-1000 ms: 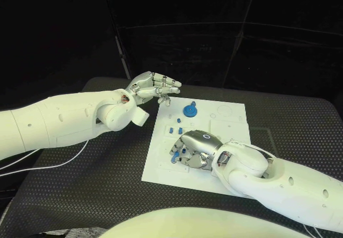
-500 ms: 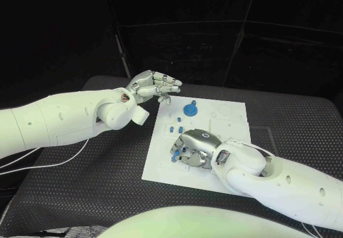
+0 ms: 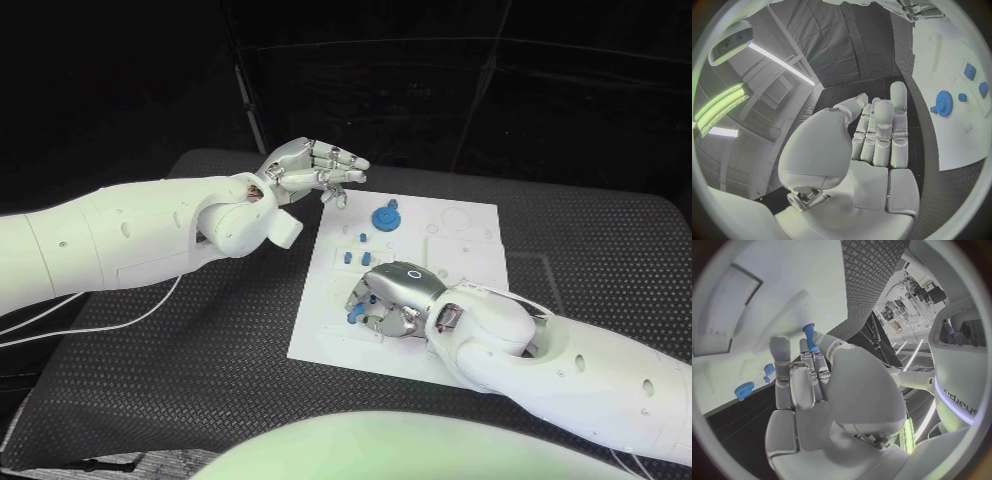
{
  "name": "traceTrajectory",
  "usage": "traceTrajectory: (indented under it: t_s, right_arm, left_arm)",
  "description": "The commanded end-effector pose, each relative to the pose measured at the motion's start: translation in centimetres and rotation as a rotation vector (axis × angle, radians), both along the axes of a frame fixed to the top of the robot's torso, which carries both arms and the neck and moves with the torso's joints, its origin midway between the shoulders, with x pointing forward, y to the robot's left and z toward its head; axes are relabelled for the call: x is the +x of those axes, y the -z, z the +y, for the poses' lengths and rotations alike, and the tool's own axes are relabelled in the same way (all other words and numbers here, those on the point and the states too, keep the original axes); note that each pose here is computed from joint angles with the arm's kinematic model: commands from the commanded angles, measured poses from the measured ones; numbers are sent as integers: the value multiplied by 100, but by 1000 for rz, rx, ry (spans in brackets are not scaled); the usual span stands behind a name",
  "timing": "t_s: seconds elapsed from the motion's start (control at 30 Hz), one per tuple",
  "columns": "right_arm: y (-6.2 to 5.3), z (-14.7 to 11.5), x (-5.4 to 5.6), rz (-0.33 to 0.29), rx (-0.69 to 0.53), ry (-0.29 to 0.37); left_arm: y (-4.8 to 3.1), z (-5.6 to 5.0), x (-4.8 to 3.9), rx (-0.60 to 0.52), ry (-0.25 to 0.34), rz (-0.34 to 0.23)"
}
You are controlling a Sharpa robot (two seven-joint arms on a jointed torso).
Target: Assemble the parts on the task board
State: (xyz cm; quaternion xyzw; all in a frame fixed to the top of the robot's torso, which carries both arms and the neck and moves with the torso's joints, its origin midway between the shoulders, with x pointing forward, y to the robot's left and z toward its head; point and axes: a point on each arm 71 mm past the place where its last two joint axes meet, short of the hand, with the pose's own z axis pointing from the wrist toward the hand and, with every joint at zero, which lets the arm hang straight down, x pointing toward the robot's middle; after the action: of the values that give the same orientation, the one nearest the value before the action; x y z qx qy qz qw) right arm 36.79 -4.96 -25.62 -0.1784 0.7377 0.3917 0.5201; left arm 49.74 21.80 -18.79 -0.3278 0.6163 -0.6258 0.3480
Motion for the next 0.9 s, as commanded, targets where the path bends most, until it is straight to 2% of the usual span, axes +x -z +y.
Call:
traceTrajectory:
  t_s: [0.03, 0.9]
  right_arm:
    - [74, 5, -32, 23, -43, -12]
    - [50, 49, -41, 22, 20, -19]
  left_arm:
    - [-14, -11, -2, -11, 9, -1]
    - [-13, -13, -2, -11, 11, 1]
